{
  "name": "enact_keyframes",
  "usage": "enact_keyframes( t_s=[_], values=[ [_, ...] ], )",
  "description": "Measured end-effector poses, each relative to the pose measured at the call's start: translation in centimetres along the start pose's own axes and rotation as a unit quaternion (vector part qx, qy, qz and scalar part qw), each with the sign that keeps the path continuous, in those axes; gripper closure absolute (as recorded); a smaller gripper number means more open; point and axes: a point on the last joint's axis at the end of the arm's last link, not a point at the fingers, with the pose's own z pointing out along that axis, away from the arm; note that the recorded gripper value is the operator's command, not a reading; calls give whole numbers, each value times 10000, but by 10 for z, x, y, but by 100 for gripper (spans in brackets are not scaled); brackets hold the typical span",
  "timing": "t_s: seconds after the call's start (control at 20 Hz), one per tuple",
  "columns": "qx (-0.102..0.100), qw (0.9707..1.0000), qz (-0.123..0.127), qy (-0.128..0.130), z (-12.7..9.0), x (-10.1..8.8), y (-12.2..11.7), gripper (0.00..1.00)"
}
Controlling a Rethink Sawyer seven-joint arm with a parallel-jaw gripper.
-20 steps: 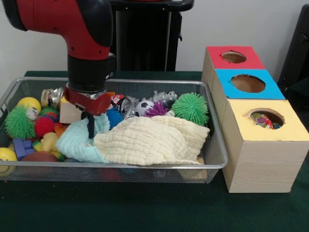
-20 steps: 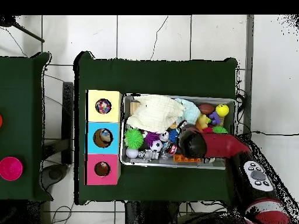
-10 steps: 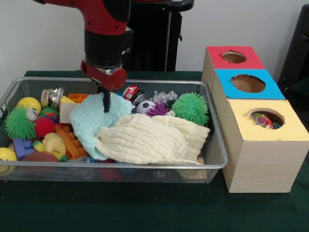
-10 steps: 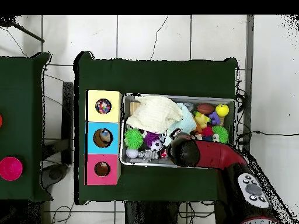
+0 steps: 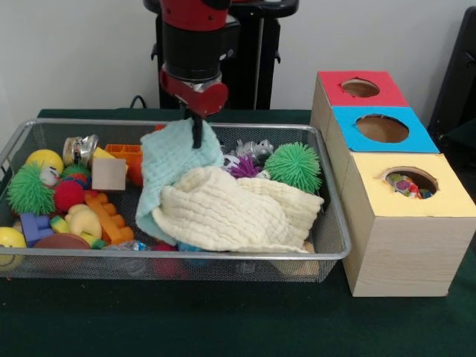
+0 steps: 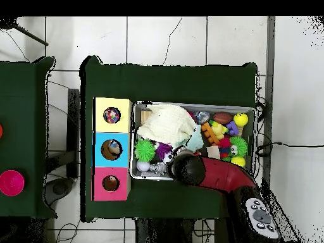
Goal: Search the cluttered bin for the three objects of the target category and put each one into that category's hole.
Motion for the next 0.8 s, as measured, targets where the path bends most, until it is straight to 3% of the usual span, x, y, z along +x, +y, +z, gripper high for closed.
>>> enact_keyframes(
  t_s=[0.25, 0.8],
  values=[
    [41, 9999, 88, 130, -3, 28, 16, 100],
    [99, 9992, 227, 317, -16, 117, 81, 100]
  ],
)
